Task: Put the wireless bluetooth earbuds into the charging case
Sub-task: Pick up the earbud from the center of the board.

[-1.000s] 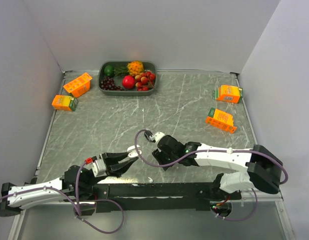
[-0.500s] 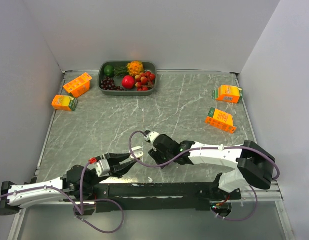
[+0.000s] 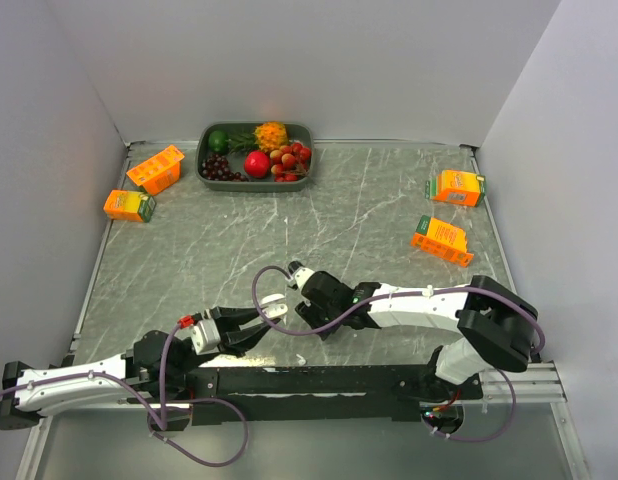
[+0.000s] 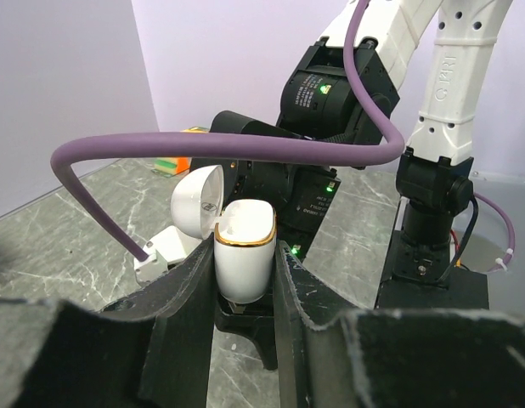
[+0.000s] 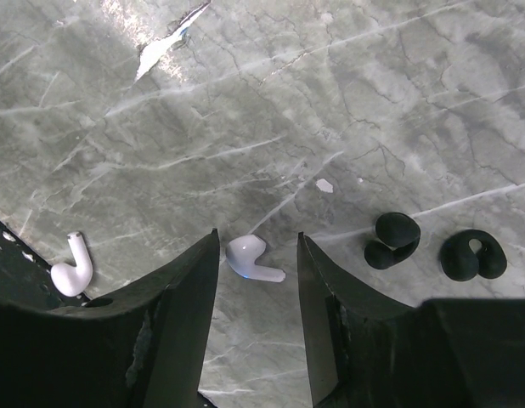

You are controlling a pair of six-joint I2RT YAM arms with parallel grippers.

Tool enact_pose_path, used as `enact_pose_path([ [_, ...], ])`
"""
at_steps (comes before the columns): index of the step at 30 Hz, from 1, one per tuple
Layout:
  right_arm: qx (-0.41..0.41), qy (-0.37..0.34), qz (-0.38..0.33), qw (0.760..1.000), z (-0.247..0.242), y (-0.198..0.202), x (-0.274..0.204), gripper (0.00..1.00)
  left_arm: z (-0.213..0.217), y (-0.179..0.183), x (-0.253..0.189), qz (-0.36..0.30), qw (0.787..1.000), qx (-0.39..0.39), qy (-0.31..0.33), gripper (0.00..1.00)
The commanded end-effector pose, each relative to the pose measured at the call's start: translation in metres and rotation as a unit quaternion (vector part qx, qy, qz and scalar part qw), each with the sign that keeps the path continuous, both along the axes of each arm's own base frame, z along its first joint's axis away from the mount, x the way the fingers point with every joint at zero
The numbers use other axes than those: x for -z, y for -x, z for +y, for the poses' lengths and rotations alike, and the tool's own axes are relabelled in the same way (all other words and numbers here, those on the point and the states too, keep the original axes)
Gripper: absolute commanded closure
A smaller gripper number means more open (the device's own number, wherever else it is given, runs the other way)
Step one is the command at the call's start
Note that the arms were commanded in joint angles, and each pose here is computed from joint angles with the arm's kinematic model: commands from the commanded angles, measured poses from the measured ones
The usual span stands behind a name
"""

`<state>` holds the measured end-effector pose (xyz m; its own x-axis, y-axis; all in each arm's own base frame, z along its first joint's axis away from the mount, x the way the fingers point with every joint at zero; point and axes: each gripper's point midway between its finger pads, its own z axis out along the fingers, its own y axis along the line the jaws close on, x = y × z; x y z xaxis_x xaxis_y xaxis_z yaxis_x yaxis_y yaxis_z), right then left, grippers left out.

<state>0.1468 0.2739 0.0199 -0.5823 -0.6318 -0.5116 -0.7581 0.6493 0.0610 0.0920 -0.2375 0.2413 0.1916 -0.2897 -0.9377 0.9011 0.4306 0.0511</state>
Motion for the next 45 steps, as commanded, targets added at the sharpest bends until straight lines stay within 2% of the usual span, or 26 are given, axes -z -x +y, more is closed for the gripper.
enact_pose_path([
  [1, -0.004, -0.020, -0.004, 1.000, 0.012, -0.001, -0.005, 0.50, 0.001, 0.002, -0.008, 0.006, 1.000, 0.004, 0.017, 0.99],
  [4, -0.001, -0.016, -0.003, 1.000, 0.009, 0.000, -0.003, 0.50, 0.001, 0.002, -0.008, 0.007, 1.000, 0.004, 0.018, 0.99],
  [11, 0.009, -0.001, 0.002, 1.000, 0.004, 0.001, 0.004, 0.60, -0.001, 0.002, -0.006, 0.009, 1.000, 0.005, 0.014, 0.99],
  [19, 0.044, 0.003, 0.002, 0.999, 0.003, -0.004, 0.004, 0.75, -0.001, 0.002, -0.006, 0.011, 1.000, 0.004, 0.014, 0.99],
  [28, 0.082, -0.034, 0.007, 0.996, 0.020, -0.015, -0.020, 1.00, 0.000, 0.001, -0.009, 0.011, 1.000, 0.003, 0.016, 0.99],
  [37, 0.146, -0.157, -0.005, 0.977, 0.027, -0.036, -0.100, 1.00, 0.008, -0.002, -0.020, 0.005, 0.999, -0.010, 0.041, 0.99],
  [40, 0.170, -0.242, -0.010, 0.955, 0.024, -0.044, -0.144, 1.00, 0.015, -0.004, -0.029, 0.000, 0.998, -0.020, 0.067, 0.99],
  [43, 0.162, -0.366, -0.022, 0.916, 0.019, -0.044, -0.206, 1.00, 0.021, -0.007, -0.035, -0.004, 0.995, -0.032, 0.093, 0.99],
  [45, 0.163, -0.409, -0.012, 0.898, 0.017, -0.042, -0.223, 1.00, 0.022, -0.009, -0.035, -0.007, 0.994, -0.039, 0.099, 0.99],
])
